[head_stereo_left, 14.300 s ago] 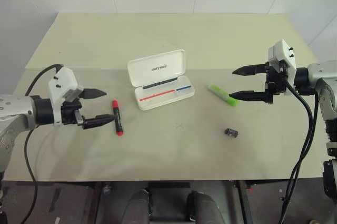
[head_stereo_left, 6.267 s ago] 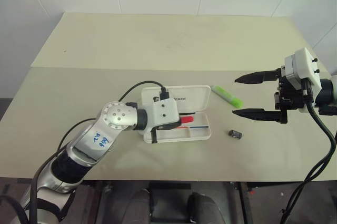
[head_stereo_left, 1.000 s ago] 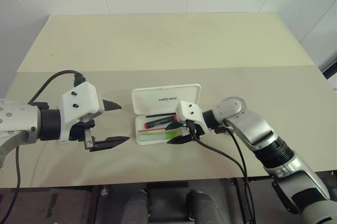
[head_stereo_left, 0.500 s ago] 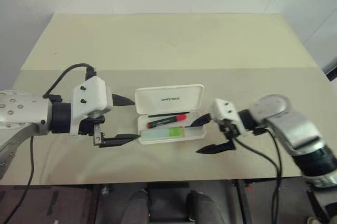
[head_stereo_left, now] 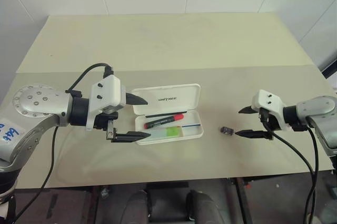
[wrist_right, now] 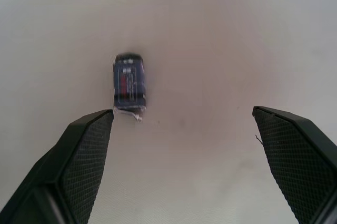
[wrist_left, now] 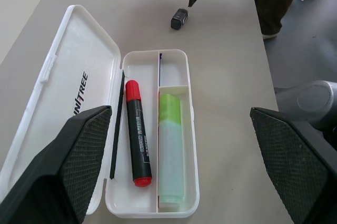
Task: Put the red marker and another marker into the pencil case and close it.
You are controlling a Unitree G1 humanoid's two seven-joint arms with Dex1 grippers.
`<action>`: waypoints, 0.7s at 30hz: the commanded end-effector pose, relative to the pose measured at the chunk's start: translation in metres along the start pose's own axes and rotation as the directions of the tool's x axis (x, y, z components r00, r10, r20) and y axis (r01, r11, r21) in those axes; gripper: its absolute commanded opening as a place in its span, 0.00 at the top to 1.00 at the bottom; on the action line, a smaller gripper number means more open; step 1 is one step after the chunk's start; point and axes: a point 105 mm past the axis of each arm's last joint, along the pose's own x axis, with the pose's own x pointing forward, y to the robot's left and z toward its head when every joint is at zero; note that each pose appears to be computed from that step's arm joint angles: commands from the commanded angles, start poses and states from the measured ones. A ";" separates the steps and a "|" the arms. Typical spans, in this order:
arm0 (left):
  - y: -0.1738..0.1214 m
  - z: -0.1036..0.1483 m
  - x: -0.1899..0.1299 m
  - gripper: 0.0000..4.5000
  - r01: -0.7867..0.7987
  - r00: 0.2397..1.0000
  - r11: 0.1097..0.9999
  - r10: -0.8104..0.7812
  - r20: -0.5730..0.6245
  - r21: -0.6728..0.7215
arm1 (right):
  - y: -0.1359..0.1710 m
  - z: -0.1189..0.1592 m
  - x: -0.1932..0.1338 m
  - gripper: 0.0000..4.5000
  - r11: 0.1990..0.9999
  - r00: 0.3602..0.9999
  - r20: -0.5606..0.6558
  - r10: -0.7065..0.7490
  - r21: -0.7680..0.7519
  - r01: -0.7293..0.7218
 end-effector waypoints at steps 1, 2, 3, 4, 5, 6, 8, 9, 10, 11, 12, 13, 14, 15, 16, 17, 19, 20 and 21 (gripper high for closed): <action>0.002 0.005 -0.006 0.00 -0.027 1.000 0.999 0.027 -0.002 0.034 | 0.002 0.002 0.001 0.01 1.000 1.000 0.010 0.010 -0.021 -0.010; 0.001 0.005 -0.007 0.00 -0.031 1.000 0.999 0.031 -0.006 0.032 | 0.005 0.005 0.001 0.01 0.999 0.999 0.026 0.026 -0.023 -0.025; 0.001 0.004 -0.008 0.00 -0.035 0.999 0.999 0.035 -0.008 0.030 | 0.008 0.009 0.000 0.01 0.999 0.998 0.045 0.041 -0.027 -0.039; 0.000 0.004 -0.008 0.00 -0.038 0.999 0.999 0.038 -0.009 0.028 | 0.009 0.013 0.000 0.01 0.999 0.997 0.063 0.047 -0.026 -0.046; 0.000 0.004 -0.009 0.00 -0.041 0.999 0.999 0.041 -0.010 0.026 | 0.010 0.015 0.001 0.01 0.999 0.996 0.075 0.049 -0.025 -0.047; 0.000 0.003 -0.009 0.00 -0.043 0.999 0.999 0.043 -0.011 0.025 | 0.010 0.016 0.002 0.01 0.999 0.996 0.079 0.049 -0.025 -0.047; 0.000 0.003 -0.009 0.00 -0.047 0.999 0.999 0.048 -0.012 0.023 | 0.012 0.015 0.007 0.01 0.999 0.996 0.074 0.047 -0.021 -0.046; 0.000 0.003 -0.009 0.00 -0.050 0.999 0.998 0.051 -0.012 0.022 | 0.012 0.014 0.010 0.01 0.999 0.997 0.070 0.044 -0.017 -0.043; 0.000 0.003 -0.009 0.00 -0.055 0.998 0.998 0.055 -0.013 0.022 | 0.013 0.012 0.013 0.01 0.999 0.997 0.065 0.042 -0.014 -0.041; 0.001 0.003 -0.009 0.00 -0.058 0.998 0.998 0.059 -0.014 0.021 | 0.012 0.011 0.015 0.01 0.999 0.998 0.058 0.033 -0.007 -0.032; 0.001 0.003 -0.009 0.00 -0.060 0.998 0.998 0.061 -0.014 0.020 | 0.010 0.009 0.018 0.01 1.000 0.999 0.050 0.021 0.000 -0.021; 0.001 0.003 -0.010 0.00 -0.061 0.998 0.998 0.062 -0.016 0.019 | 0.010 0.007 0.020 0.01 1.000 0.999 0.039 0.011 0.002 -0.011; 0.000 0.002 -0.010 0.00 -0.062 0.998 0.998 0.063 -0.016 0.019 | 0.010 0.005 0.022 0.04 1.000 0.999 0.032 0.011 0.001 -0.011; 0.000 0.002 -0.010 0.00 -0.065 0.998 0.998 0.065 -0.018 0.018 | 0.011 0.005 0.023 0.10 1.000 0.999 0.032 0.016 -0.002 -0.016; 0.001 0.002 -0.011 0.00 -0.068 0.997 0.998 0.069 -0.020 0.017 | 0.012 0.005 0.023 0.15 1.000 0.999 0.035 0.021 -0.003 -0.021; 0.001 0.002 -0.011 0.00 -0.071 0.997 0.997 0.071 -0.020 0.016 | 0.013 0.006 0.023 0.23 1.000 0.999 0.038 0.024 -0.002 -0.023; 0.001 0.002 -0.012 0.00 -0.074 0.997 0.997 0.074 -0.021 0.016 | 0.013 0.007 0.023 0.39 1.000 0.999 0.039 0.025 -0.002 -0.025; 0.001 0.001 -0.012 0.00 -0.075 0.997 0.997 0.075 -0.022 0.016 | 0.013 0.007 0.022 0.46 1.000 0.999 0.039 0.026 -0.004 -0.026; 0.001 0.002 -0.012 0.00 -0.076 0.997 0.997 0.076 -0.022 0.016 | 0.013 0.007 0.022 0.54 1.000 0.999 0.036 0.028 -0.008 -0.028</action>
